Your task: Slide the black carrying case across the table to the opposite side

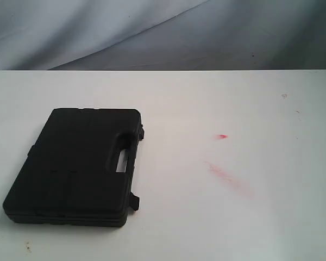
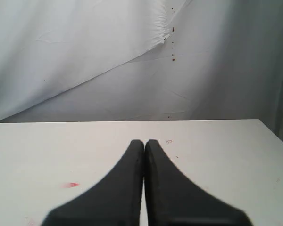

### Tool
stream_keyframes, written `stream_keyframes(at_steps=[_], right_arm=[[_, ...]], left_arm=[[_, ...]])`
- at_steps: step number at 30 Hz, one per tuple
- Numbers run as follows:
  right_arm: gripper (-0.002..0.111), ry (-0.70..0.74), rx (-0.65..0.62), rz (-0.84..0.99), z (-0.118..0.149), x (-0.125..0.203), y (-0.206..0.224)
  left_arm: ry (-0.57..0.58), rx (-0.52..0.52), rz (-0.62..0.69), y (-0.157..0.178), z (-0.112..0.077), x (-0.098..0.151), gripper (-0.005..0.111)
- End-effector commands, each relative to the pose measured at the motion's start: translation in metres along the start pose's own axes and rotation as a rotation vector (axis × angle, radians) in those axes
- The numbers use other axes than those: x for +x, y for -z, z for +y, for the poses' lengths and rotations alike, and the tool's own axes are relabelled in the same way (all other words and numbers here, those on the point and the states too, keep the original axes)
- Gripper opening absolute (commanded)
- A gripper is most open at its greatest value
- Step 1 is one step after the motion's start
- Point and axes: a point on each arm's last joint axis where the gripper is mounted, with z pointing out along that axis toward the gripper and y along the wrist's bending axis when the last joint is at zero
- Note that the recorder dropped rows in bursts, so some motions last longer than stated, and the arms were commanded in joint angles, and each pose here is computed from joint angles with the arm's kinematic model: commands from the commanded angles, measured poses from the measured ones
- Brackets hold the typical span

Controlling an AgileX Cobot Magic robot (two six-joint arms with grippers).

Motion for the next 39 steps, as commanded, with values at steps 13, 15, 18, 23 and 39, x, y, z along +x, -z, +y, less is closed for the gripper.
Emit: stream_keyframes(at_steps=[13,15,18,23,39], right_arm=[[0.000,-0.002,0.008,-0.010,0.000,0.000,0.000],[0.000,-0.002,0.008,-0.010,0.000,0.000,0.000],[0.000,-0.002,0.008,-0.010,0.000,0.000,0.000],[0.000,-0.002,0.008,-0.010,0.000,0.000,0.000],[0.000,-0.002,0.008,-0.010,0.000,0.000,0.000]], left_arm=[[0.233,0.011,-0.034,0.000,-0.001,-0.002,0.000],[0.279,0.012,-0.056,0.000,-0.001,-0.004,0.000],[0.280,0.018,-0.048,0.002,-0.001,-0.011,0.000],[0.270,0.027,-0.039,0.004,-0.001,-0.035,0.000],[0.387,0.072,0.105,-0.009,-0.005,-0.068,0.000]])
